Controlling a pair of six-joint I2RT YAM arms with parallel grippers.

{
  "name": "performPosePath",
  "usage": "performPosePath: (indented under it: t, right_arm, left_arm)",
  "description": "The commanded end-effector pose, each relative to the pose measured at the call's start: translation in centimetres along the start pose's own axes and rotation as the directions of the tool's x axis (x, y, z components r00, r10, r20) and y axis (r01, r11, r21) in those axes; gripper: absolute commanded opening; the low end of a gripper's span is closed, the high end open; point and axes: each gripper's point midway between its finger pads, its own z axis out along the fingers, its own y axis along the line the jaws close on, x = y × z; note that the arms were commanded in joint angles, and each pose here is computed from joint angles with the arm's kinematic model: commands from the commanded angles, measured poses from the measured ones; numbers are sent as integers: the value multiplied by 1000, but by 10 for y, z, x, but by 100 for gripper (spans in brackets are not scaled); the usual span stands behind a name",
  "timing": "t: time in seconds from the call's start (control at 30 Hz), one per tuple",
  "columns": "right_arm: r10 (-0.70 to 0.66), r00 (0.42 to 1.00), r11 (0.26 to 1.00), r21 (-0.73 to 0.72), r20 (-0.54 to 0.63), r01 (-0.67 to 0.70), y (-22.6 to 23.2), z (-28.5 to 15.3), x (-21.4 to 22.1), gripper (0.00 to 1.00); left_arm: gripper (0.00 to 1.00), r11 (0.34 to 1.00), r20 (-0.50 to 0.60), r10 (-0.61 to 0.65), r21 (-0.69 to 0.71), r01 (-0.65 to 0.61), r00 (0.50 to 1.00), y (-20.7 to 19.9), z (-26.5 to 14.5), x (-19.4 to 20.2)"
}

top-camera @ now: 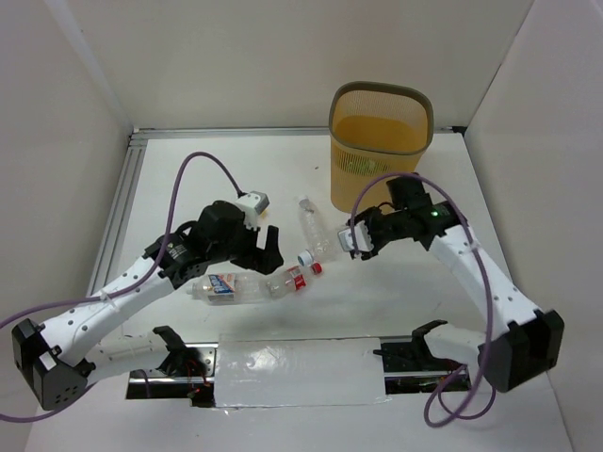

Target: Put the plastic bottles in the bin

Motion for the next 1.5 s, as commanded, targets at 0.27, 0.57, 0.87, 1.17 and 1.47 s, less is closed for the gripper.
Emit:
performPosePath:
  t: [0.27, 0.57, 0.87, 1.17, 1.47]
  right_arm:
    - [61, 966, 810, 553, 251, -195, -152, -143, -114, 32]
    - [377, 875, 446, 768, 305, -460, -249, -196, -21, 38]
    - [573, 745, 357, 715, 340, -601, -249, -193, 51, 100]
    - [531, 677, 350, 595, 510, -723, -221, -239, 19, 100]
    - [567, 646, 403, 512, 510, -758, -168, -220, 4, 100]
  left_arm:
    - [100, 952, 206, 125, 252, -176, 971, -46, -20, -25]
    - [100, 946, 99, 208, 231, -226, 973, -52, 15, -2]
    - [100, 934, -41, 331, 154, -321, 943, -60, 65, 36]
    - [100, 913, -185, 388, -61, -404, 903, -29, 113, 57]
    - [93, 865, -278, 421, -162, -475, 863, -6, 150, 71]
